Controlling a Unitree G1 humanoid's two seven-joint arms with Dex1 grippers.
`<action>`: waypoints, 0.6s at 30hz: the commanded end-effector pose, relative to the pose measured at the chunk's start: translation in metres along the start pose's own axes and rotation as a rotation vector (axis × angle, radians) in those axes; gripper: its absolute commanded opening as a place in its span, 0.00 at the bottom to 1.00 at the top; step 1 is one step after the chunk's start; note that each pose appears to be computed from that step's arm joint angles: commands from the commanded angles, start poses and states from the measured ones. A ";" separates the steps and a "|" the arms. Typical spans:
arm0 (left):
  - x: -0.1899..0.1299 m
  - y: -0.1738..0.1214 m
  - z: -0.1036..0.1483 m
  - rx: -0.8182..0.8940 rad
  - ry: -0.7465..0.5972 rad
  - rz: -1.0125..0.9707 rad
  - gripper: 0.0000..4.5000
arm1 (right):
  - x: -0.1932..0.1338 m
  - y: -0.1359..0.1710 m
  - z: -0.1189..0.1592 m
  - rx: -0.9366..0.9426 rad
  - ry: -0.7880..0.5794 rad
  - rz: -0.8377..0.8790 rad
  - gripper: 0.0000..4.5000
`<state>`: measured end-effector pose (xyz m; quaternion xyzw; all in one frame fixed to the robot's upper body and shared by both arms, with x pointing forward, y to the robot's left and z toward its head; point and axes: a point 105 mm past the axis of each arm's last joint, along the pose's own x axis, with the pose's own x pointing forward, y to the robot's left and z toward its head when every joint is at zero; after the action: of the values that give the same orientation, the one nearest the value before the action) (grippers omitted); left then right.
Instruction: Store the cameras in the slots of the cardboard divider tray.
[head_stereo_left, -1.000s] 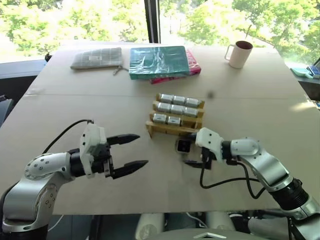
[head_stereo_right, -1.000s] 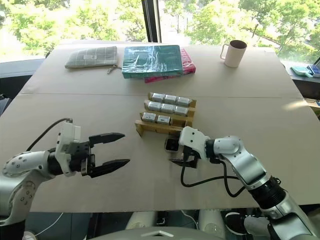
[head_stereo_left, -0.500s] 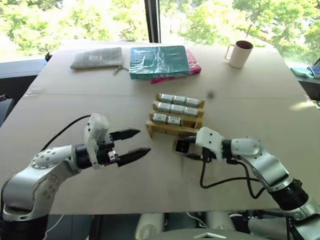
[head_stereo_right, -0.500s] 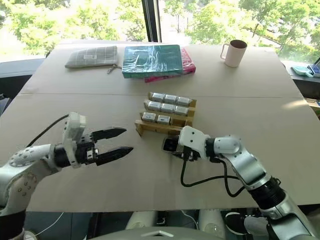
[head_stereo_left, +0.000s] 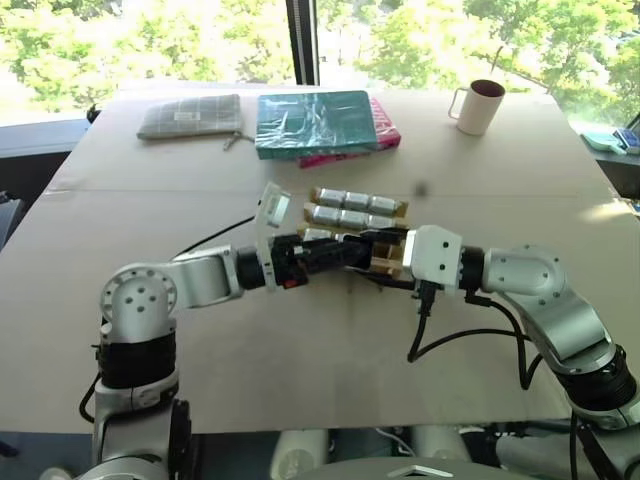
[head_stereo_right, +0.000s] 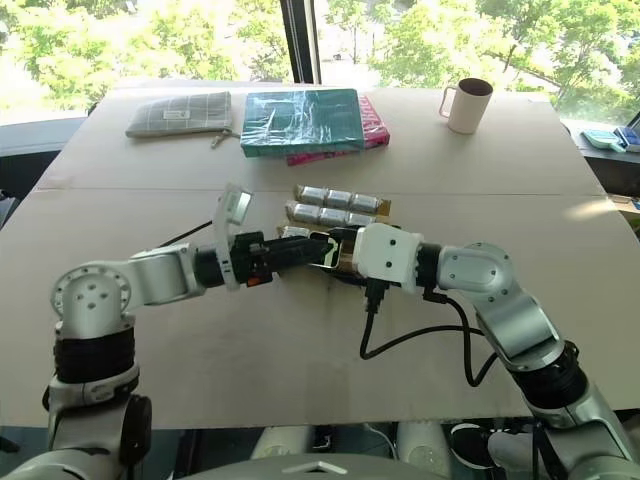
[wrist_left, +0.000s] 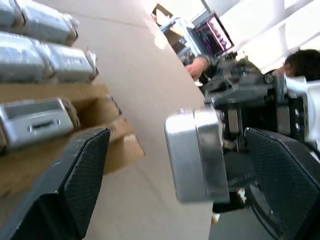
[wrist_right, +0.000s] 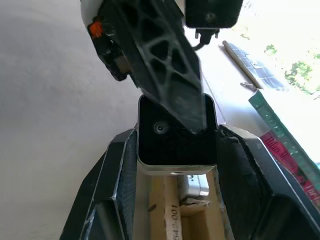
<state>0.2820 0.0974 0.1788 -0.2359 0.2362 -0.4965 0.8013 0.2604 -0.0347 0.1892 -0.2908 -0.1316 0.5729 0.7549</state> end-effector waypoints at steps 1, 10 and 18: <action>0.003 -0.007 0.004 0.008 0.017 -0.022 0.80 | -0.004 -0.009 0.016 -0.076 -0.040 -0.050 0.38; 0.012 -0.010 0.021 0.072 0.048 -0.044 0.17 | -0.014 -0.022 0.005 0.019 -0.014 -0.094 0.70; 0.024 -0.004 0.061 0.389 0.077 -0.084 0.17 | -0.075 -0.057 -0.035 0.244 0.044 -0.105 0.99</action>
<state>0.3218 0.0846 0.2160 -0.1035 0.1883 -0.5541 0.8042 0.2996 -0.1110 0.1889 -0.2220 -0.0471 0.5285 0.8180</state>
